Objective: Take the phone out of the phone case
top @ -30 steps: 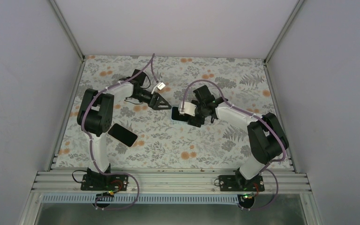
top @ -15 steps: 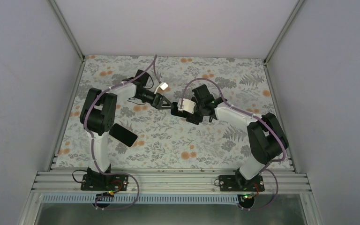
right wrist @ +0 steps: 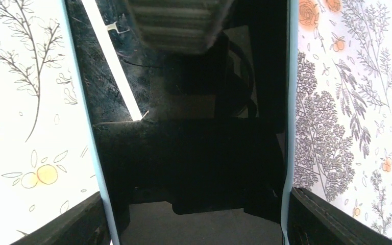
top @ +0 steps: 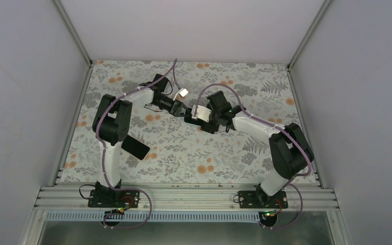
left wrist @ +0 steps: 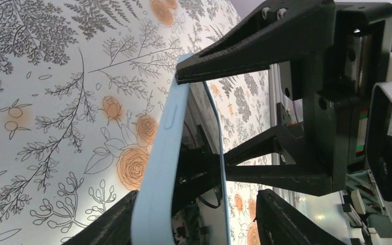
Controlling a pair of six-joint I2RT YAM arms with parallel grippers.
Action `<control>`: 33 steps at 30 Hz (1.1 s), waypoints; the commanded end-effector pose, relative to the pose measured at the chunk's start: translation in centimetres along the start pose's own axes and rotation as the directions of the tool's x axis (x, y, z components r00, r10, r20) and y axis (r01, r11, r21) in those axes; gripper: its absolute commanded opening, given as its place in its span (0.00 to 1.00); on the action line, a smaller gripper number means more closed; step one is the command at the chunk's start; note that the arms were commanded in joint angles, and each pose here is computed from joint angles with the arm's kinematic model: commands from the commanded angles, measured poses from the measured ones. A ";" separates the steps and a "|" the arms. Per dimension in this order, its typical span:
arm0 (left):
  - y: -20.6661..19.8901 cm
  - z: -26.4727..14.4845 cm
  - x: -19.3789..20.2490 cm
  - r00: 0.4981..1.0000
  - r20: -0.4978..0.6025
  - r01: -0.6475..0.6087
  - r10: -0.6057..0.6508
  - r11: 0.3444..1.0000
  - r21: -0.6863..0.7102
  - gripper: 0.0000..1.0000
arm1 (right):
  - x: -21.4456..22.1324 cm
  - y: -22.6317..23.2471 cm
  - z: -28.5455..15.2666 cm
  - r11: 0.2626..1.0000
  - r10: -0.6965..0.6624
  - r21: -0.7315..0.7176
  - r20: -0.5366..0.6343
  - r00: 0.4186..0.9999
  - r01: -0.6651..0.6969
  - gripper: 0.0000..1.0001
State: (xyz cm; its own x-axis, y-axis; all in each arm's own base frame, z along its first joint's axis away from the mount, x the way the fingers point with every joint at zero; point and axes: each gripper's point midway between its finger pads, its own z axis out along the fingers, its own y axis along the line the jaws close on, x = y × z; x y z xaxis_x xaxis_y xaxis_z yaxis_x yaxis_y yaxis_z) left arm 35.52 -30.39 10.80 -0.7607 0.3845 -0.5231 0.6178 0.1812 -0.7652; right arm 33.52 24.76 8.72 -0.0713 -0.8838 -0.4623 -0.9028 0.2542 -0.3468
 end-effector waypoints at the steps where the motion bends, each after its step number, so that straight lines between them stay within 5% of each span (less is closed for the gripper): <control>1: -1.0 0.0 -0.5 1.000 -0.006 -0.030 0.031 0.999 0.030 0.56 | -2.8 -2.9 -1.3 0.993 0.003 0.116 0.074 0.997 -0.011 0.71; 11: -0.8 0.1 -0.3 1.000 -0.016 -0.021 0.022 0.999 0.024 0.48 | -3.2 -3.9 -2.1 0.986 0.007 0.166 0.081 0.997 -0.020 0.70; 18: -0.9 0.1 -1.0 1.000 -0.004 -0.026 0.026 0.999 0.028 0.23 | -3.7 -3.3 -2.6 0.987 -0.002 0.159 0.088 0.996 -0.012 0.70; 24: -1.3 0.2 -1.3 1.000 -0.004 -0.030 0.031 0.999 0.043 0.20 | -4.5 -2.8 -3.0 0.987 -0.023 0.160 0.096 0.995 0.008 0.71; 29: -1.6 0.5 -1.6 0.999 -0.010 -0.040 0.041 0.998 0.048 0.09 | -4.9 -2.5 -3.2 0.986 -0.035 0.166 0.097 0.995 0.018 0.71; 33: -2.0 0.7 -1.5 0.997 -0.025 -0.073 0.074 0.996 0.052 0.02 | -4.8 -2.2 -3.4 0.988 -0.029 0.154 0.094 0.995 0.014 0.84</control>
State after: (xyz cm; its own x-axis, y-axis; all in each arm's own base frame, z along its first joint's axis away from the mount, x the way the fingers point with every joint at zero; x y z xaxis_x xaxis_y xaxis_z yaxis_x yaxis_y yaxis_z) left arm 35.27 -30.51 11.91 -0.8010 0.3942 -0.4506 0.5522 0.1958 -0.8104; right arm 34.49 24.51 10.46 -0.0774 -0.9045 -0.4194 -0.8378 0.2870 -0.4644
